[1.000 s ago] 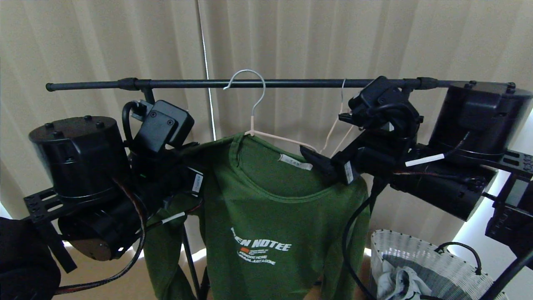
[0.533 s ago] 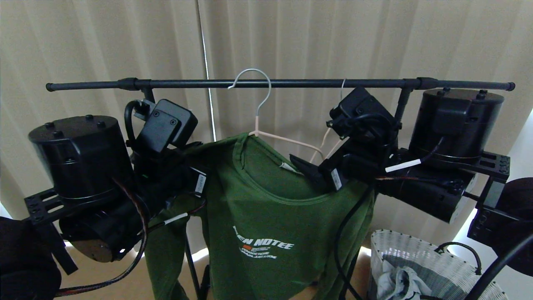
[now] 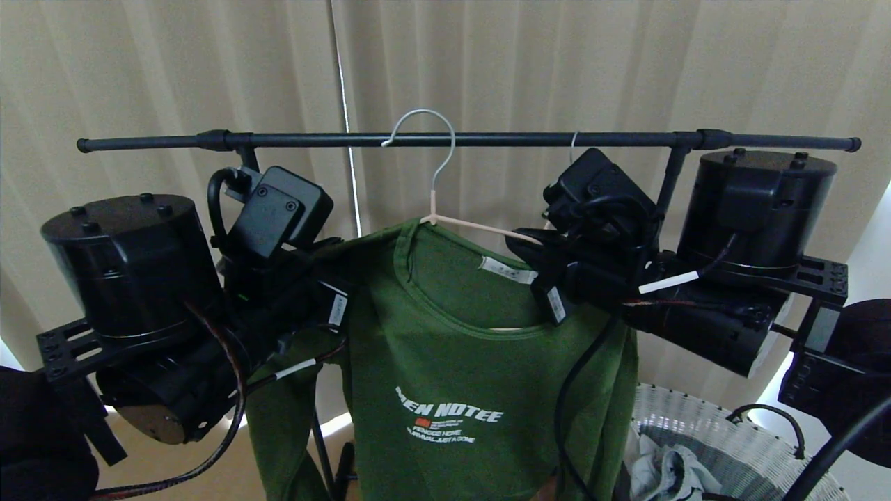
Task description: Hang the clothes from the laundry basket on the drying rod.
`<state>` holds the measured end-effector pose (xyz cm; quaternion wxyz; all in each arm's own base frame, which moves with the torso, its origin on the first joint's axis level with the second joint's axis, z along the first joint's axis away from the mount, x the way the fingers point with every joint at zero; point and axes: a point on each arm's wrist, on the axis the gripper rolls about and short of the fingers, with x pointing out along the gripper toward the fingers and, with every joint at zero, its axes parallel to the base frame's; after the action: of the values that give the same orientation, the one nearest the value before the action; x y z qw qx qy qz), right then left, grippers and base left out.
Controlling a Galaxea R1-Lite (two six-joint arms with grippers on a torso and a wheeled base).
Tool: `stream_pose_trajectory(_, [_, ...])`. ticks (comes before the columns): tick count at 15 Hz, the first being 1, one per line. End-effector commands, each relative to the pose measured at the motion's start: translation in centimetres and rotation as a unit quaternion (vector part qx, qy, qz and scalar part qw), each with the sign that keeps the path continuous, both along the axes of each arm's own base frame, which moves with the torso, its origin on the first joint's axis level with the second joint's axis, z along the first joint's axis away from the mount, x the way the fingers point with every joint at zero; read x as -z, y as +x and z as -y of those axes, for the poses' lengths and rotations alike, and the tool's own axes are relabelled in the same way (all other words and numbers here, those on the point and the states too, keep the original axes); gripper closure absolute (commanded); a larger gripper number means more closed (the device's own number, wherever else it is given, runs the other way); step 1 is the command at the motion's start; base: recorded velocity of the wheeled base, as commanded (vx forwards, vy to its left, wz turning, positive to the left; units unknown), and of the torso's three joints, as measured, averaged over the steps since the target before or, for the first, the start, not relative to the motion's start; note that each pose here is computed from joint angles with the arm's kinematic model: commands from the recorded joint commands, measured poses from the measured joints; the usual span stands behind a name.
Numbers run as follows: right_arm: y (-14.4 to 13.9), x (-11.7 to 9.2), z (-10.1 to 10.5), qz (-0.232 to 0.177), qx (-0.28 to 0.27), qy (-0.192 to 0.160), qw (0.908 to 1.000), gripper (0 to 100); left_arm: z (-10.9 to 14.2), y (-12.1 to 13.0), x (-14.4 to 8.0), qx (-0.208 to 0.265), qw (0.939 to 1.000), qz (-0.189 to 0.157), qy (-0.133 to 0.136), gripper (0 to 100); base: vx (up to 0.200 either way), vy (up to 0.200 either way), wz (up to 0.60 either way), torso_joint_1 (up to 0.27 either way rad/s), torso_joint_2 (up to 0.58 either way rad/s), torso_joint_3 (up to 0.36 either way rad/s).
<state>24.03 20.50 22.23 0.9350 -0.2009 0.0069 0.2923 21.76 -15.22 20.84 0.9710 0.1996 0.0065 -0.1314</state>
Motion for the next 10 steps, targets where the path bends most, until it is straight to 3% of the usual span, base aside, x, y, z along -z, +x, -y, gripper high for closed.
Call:
stream_pose_trajectory(1, [-0.1,0.0,0.1,0.001,0.000,0.001,1.0000,100,-0.1,-0.1,-0.1,0.000,1.0000,0.001,-0.001,100,0.000,0.000,0.00,0.000,0.00,0.000])
stream_pose_trajectory(6, [-0.3,-0.4,0.2,0.006,0.000,0.006,1.0000,100,-0.4,-0.6,-0.5,0.005,0.9999,0.009,-0.013,100,0.000,0.000,0.00,0.000,0.00,0.000])
stream_pose_trajectory(7, [-0.3,-0.4,0.2,0.007,0.000,0.007,0.9999,100,-0.5,-0.6,-0.5,0.005,0.9999,0.009,-0.012,0,0.000,0.000,0.00,0.000,0.00,0.000])
stream_pose_trajectory(10, [-0.5,-0.6,0.6,0.009,0.003,0.009,0.9999,100,-0.6,-1.1,-0.4,0.030,0.9994,0.009,-0.014,0,0.000,0.000,0.00,0.000,0.00,0.000])
